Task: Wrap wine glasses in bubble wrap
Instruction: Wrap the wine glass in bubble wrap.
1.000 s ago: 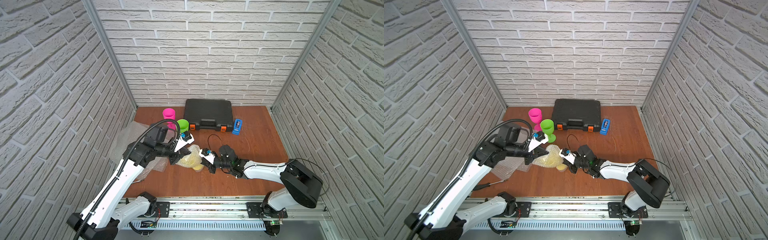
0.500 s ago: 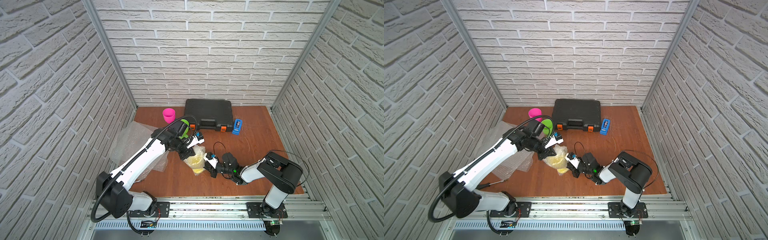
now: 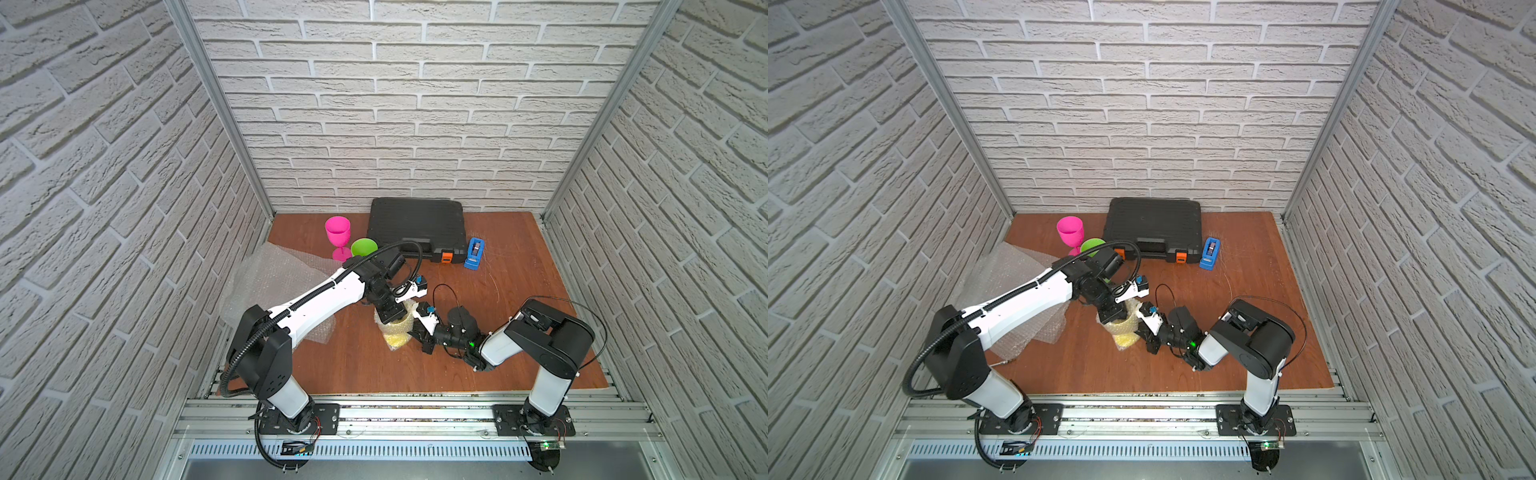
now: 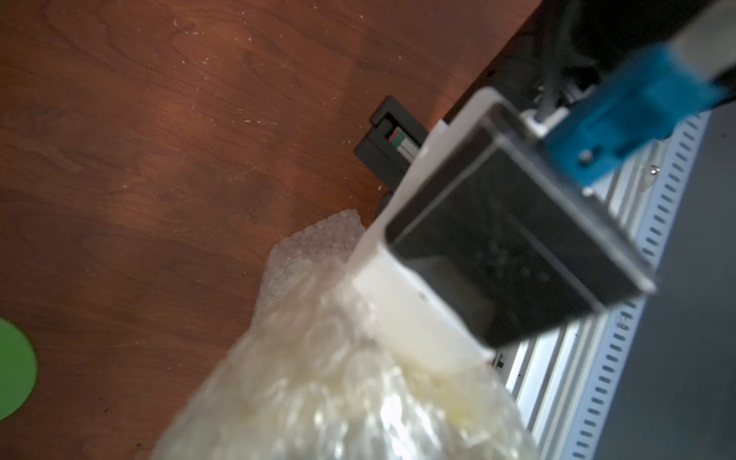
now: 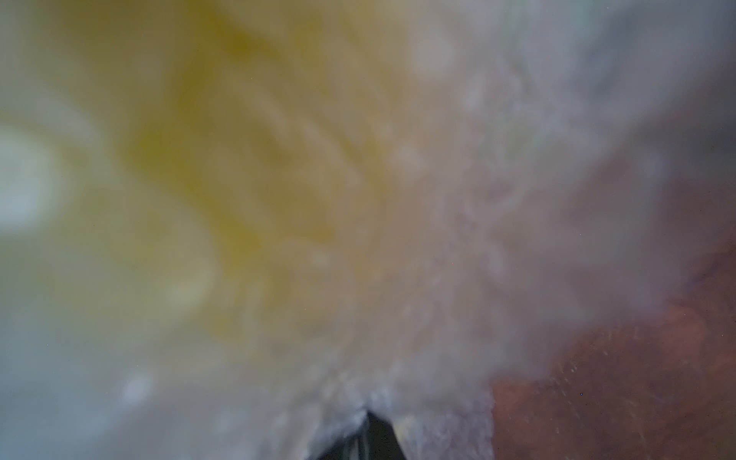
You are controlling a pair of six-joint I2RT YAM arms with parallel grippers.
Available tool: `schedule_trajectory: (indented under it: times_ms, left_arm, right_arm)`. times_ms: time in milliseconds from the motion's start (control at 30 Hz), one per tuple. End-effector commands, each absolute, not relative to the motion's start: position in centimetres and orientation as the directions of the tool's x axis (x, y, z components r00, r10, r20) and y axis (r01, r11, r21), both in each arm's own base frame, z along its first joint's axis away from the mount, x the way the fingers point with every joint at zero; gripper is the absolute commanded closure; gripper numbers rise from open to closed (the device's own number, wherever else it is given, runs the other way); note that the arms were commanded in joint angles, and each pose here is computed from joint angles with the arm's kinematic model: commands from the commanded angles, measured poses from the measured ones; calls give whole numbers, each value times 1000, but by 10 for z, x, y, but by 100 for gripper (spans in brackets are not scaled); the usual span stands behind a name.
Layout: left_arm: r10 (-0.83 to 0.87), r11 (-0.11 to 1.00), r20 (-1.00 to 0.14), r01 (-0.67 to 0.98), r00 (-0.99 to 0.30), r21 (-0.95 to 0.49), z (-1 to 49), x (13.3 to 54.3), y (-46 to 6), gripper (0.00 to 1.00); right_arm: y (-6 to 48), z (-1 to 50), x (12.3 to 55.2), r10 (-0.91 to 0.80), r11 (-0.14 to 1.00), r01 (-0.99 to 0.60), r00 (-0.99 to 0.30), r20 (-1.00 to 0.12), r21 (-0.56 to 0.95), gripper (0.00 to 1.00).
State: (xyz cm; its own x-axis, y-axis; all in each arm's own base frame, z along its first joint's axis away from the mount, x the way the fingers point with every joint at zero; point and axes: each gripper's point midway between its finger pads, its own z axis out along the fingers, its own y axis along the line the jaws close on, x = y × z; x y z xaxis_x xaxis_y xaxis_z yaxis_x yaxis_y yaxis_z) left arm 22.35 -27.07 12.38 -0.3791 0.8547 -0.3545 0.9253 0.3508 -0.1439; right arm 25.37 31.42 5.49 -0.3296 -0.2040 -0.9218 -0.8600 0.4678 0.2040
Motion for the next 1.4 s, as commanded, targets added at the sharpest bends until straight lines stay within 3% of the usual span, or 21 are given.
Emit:
schedule_trajectory:
  times_ms: [0,200,333,567,833,1067,1167,1233,1300,1367]
  left_arm:
    - [877,448,-169,892,-451,-58,50,229,-249,89]
    - [844,424,-361,906,-397,-6,134,241,-266,59]
    - [829,415,-418,910,-370,18,187,237,-262,45]
    - [822,438,-415,899,-391,19,218,221,-238,36]
    - [805,457,-429,889,-409,11,223,208,-223,33]
    - [803,493,-371,870,-467,-28,202,205,-203,38]
    - [805,486,-371,873,-462,-31,197,209,-206,61]
    - [801,467,-398,883,-447,-52,199,210,-216,84]
    - [799,439,-428,896,-422,-66,203,211,-228,96]
    - [798,411,-451,908,-399,-75,205,212,-241,100]
  right_arm:
    - [320,73,257,-155,455,-873,-271,-950,175,97]
    - [318,69,254,-172,452,-873,-285,-943,182,97]
    - [318,67,252,-173,451,-872,-291,-941,187,97]
    - [320,66,252,-171,443,-873,-307,-936,205,97]
    - [322,65,251,-179,434,-876,-312,-933,209,97]
    - [322,63,252,-183,434,-875,-317,-931,213,97]
    - [323,62,252,-187,431,-876,-320,-929,215,97]
    - [324,62,252,-189,425,-879,-319,-929,216,97]
    - [325,62,251,-193,420,-881,-320,-928,217,97]
    - [326,62,251,-194,416,-883,-319,-928,217,97]
